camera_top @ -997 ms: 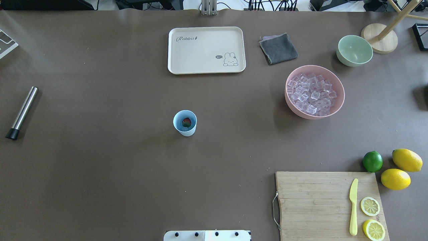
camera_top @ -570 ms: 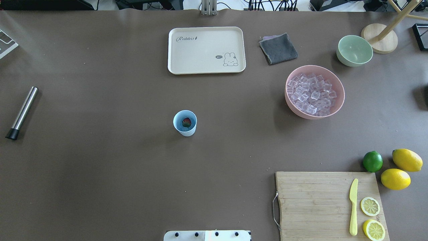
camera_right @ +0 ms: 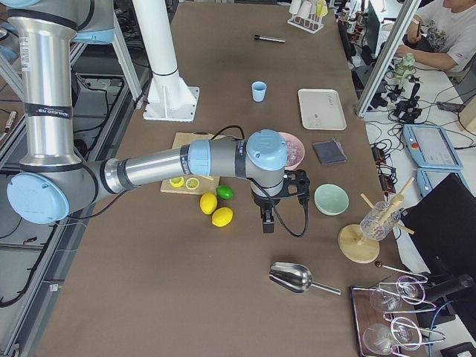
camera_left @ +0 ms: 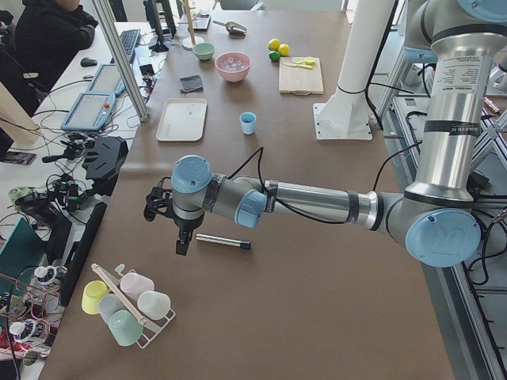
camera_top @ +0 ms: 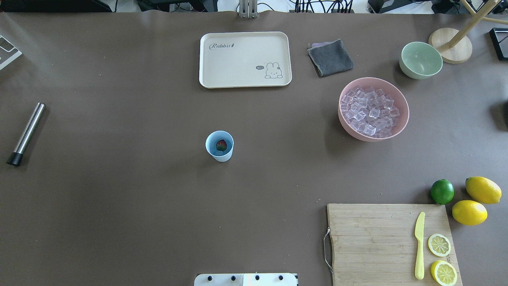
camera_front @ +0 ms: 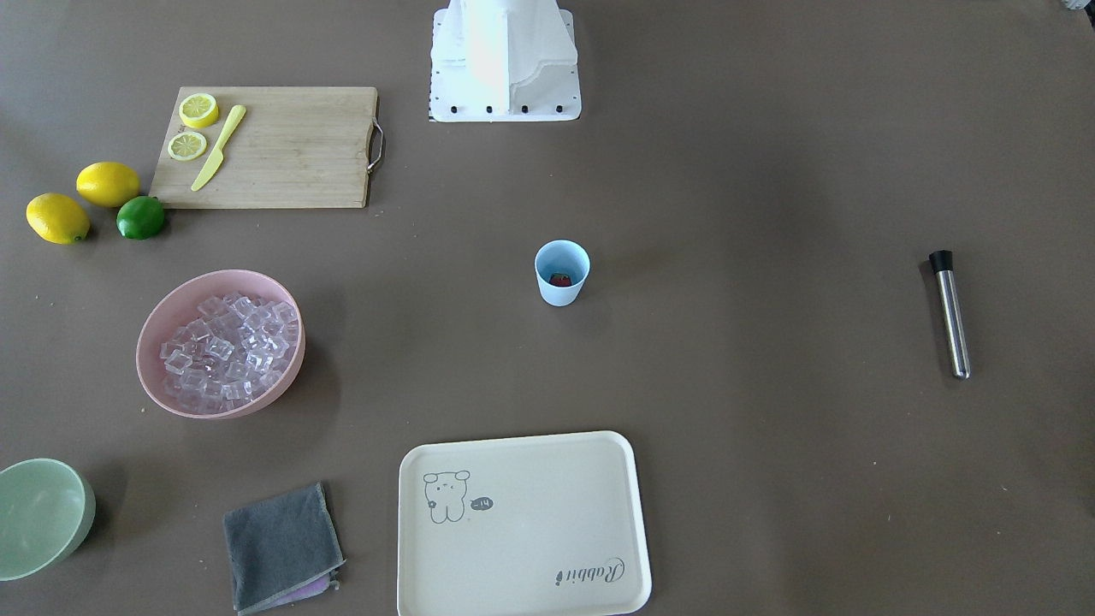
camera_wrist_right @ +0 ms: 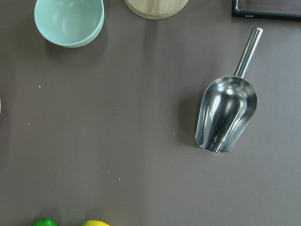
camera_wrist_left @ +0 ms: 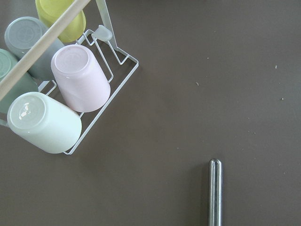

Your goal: Mash ice and strawberries in cup

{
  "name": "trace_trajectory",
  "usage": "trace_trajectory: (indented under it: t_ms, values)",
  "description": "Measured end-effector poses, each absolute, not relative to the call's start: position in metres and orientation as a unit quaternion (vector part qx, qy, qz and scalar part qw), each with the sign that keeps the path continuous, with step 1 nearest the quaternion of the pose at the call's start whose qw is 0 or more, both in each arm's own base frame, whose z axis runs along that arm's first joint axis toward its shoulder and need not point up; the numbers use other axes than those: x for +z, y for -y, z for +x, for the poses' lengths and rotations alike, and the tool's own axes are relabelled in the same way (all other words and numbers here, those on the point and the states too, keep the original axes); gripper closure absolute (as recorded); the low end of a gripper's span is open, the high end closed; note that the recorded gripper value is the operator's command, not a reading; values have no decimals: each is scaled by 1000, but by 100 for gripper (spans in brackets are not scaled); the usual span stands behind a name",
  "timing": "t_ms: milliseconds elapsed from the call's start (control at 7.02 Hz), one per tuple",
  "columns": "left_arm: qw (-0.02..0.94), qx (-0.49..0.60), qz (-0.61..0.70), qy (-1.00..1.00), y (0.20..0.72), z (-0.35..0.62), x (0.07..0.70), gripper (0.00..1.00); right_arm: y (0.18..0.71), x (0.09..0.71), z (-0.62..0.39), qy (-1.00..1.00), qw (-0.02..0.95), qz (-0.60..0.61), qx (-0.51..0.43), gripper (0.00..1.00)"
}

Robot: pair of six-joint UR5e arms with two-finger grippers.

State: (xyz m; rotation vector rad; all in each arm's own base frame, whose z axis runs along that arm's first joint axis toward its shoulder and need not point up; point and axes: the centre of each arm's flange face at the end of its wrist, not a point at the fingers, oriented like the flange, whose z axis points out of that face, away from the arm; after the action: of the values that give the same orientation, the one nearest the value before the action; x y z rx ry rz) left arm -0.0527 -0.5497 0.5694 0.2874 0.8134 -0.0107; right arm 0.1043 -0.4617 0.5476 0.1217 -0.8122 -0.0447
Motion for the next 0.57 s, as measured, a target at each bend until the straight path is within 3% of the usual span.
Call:
trace_trajectory:
  t_ms: [570]
  values:
    - [916,-2,161,-366,526,-56,584,2,468,548,97,373,925,61,-40,1]
